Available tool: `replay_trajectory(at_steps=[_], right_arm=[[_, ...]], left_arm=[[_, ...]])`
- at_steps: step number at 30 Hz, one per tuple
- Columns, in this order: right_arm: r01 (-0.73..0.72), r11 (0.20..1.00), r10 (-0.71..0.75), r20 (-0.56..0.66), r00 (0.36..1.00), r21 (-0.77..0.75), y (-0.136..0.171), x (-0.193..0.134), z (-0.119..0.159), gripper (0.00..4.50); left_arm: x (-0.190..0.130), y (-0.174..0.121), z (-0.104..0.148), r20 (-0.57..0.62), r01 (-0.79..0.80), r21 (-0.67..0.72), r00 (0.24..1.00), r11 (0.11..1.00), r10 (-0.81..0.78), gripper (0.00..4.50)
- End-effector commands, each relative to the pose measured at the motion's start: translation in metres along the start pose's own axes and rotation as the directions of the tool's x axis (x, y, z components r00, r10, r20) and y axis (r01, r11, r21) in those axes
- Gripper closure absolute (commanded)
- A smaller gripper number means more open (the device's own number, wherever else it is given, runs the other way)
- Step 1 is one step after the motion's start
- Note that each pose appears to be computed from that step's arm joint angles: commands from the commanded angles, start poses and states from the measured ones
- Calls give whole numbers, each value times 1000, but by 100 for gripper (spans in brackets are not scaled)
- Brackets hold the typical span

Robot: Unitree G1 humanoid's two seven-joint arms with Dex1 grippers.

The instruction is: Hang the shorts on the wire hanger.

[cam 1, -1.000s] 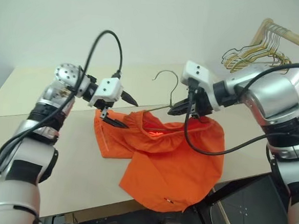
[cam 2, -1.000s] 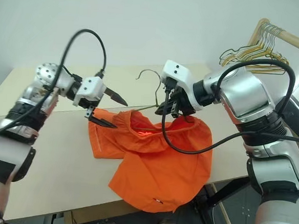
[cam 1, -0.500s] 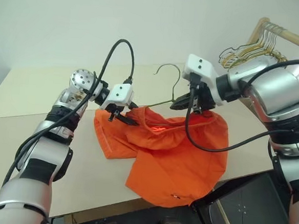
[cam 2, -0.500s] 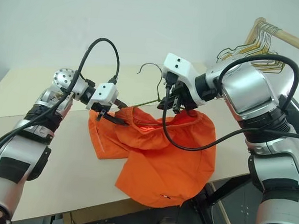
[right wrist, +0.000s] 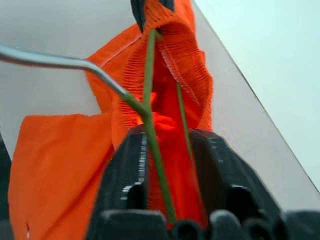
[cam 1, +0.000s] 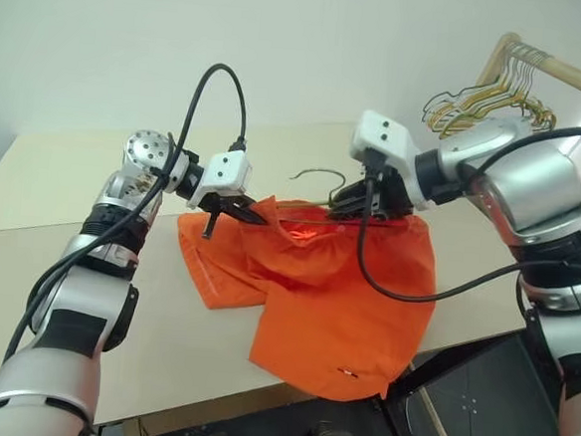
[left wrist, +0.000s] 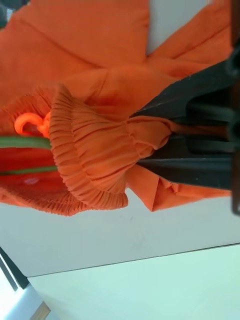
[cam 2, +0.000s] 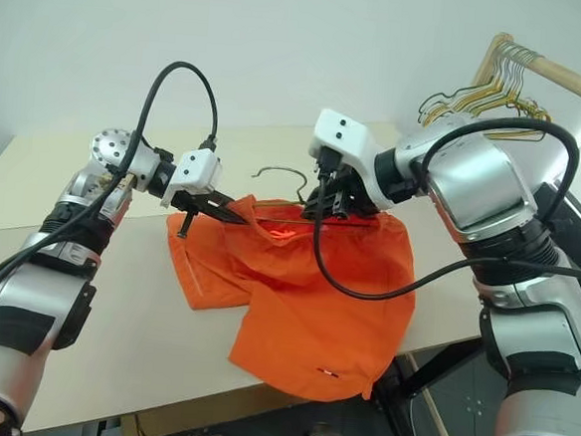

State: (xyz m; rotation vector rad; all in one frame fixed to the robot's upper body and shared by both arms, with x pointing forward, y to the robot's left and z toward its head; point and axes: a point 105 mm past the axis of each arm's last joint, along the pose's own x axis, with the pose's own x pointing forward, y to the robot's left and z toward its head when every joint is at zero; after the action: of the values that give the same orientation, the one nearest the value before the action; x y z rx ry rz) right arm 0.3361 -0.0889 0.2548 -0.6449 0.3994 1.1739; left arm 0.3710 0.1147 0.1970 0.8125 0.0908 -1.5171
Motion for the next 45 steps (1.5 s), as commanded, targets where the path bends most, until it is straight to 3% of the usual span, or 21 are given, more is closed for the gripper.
replay_trajectory(at_steps=[1, 5, 6, 15, 20, 29, 32, 43, 45], right_arm=[[100, 995, -101, 44, 994, 21, -9, -28, 6, 159], [141, 988, -143, 33, 989, 58, -10, -39, 0, 14], [155, 986, -157, 30, 987, 60, -11, -45, -2, 4], [223, 974, -225, 70, 972, 40, 0, -93, -5, 4], [205, 977, -211, -118, 970, -62, 16, -70, -45, 4], [128, 985, -153, -230, 961, -119, 16, -25, -76, 4], [96, 987, -125, -248, 961, -128, 14, -16, -80, 62], [62, 993, -81, -194, 978, -103, 12, -12, -67, 448], [54, 994, -72, -191, 979, -97, 13, -13, -67, 448]], left_arm=[[-7, 0, 4, 23, -17, -11, 1000, 1000, 18, 450], [-10, -5, -2, 18, -17, -39, 1000, 999, 18, 450], [-11, -5, -3, 17, -21, -49, 1000, 999, 21, 450], [-16, 0, -6, 1, -50, -78, 999, 996, 50, 450], [-17, 2, -4, 3, -57, -74, 998, 996, 57, 450], [-21, -1, -5, 1, -62, -74, 998, 995, 62, 450], [-22, -1, -5, 0, -66, -72, 998, 995, 66, 450], [-23, -6, -5, 1, -63, -51, 998, 997, 63, 450], [-23, -6, -4, 14, -60, -33, 998, 998, 60, 450]])
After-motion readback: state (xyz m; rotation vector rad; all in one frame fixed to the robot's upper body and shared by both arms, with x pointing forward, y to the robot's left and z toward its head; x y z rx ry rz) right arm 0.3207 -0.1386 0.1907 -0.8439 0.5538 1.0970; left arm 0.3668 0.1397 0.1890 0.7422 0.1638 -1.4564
